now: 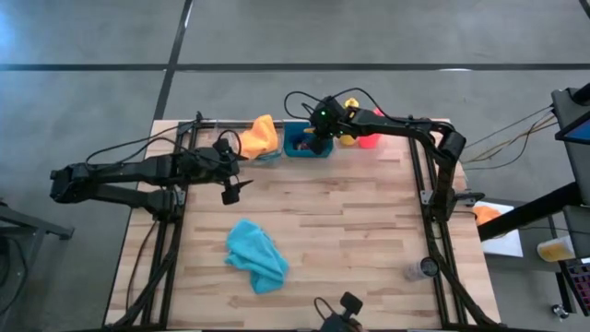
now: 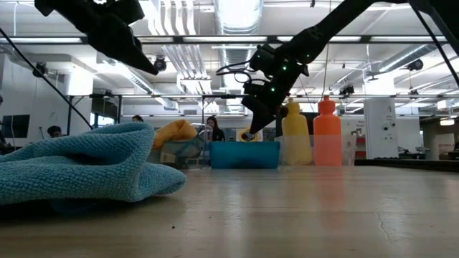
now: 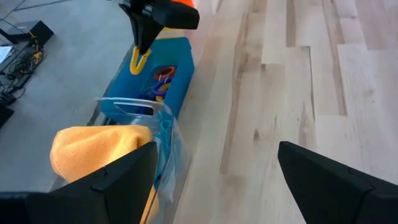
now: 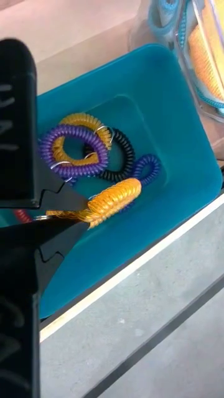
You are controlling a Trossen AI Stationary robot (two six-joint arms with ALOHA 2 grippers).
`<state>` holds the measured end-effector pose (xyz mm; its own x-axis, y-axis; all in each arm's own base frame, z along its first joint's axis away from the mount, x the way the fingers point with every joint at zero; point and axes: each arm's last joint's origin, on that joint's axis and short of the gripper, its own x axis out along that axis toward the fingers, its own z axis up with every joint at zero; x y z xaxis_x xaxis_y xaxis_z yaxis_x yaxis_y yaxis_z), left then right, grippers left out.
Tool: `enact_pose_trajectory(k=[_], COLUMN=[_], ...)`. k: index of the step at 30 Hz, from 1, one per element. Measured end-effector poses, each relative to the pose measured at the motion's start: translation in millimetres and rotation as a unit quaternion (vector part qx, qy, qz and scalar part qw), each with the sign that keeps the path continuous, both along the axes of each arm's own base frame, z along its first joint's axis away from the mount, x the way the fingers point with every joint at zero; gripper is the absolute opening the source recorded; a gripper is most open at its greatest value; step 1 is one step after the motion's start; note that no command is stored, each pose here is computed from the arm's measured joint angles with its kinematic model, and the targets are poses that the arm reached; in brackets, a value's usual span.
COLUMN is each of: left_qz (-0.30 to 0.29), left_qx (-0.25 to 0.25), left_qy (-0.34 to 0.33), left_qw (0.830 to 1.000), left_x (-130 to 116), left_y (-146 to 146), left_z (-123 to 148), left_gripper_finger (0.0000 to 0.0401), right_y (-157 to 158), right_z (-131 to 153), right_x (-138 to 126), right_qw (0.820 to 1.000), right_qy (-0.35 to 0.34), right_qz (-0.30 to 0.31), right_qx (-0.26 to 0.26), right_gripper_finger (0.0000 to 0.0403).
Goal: Pick & Place Sports Items
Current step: Put the yellow spring keychain into the blue bin, then put the black spring keychain into the blue bin
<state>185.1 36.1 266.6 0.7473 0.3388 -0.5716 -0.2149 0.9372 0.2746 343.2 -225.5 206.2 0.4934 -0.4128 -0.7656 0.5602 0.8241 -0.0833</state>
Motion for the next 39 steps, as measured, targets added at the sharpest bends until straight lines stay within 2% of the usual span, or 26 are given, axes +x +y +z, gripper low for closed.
enact_pose_trajectory(k=[7, 10, 17, 21, 26, 28, 31, 35, 39], left_qz=[0.000, 0.000, 0.001, 0.022, 0.027, 0.033, 0.075, 0.141, 0.173], left_qx=[0.000, 0.000, -0.002, -0.029, -0.038, -0.046, -0.085, -0.129, -0.145], left_qy=[-0.001, -0.001, -0.001, -0.013, 0.009, 0.028, 0.058, 0.104, 0.156], left_qw=[1.000, 1.000, 1.000, 0.999, 0.999, 0.998, 0.992, 0.976, 0.962], left_x=[0, 0, 0, 0, -3, -6, -13, -25, -36], left_y=[0, 0, 0, 0, -1, -1, 0, 5, 7], left_z=[0, 0, 0, 0, -4, -7, -11, -8, -3], left_gripper_finger=[0.0337, 0.0337, 0.0337, 0.0337, 0.0337, 0.0337, 0.0337, 0.0337, 0.0337], right_y=[2, 6, 17, 21, 29, 34, 42, 56, 70], right_z=[0, -1, -1, 3, 12, 15, 21, 30, 40], right_x=[1, 2, 8, 11, 13, 14, 17, 21, 24], right_qw=[1.000, 1.000, 1.000, 1.000, 0.998, 0.997, 0.995, 0.990, 0.987], right_qy=[0.001, 0.006, 0.007, 0.002, 0.003, 0.004, 0.002, -0.001, -0.014], right_qz=[0.003, 0.007, 0.021, 0.028, 0.057, 0.073, 0.096, 0.127, 0.147], right_qx=[0.001, 0.005, 0.006, 0.003, -0.017, -0.026, -0.041, -0.057, -0.068], right_gripper_finger=[0.0013, 0.0029, 0.0139, 0.0202, 0.0250, 0.0261, 0.0269, 0.0272, 0.0272])
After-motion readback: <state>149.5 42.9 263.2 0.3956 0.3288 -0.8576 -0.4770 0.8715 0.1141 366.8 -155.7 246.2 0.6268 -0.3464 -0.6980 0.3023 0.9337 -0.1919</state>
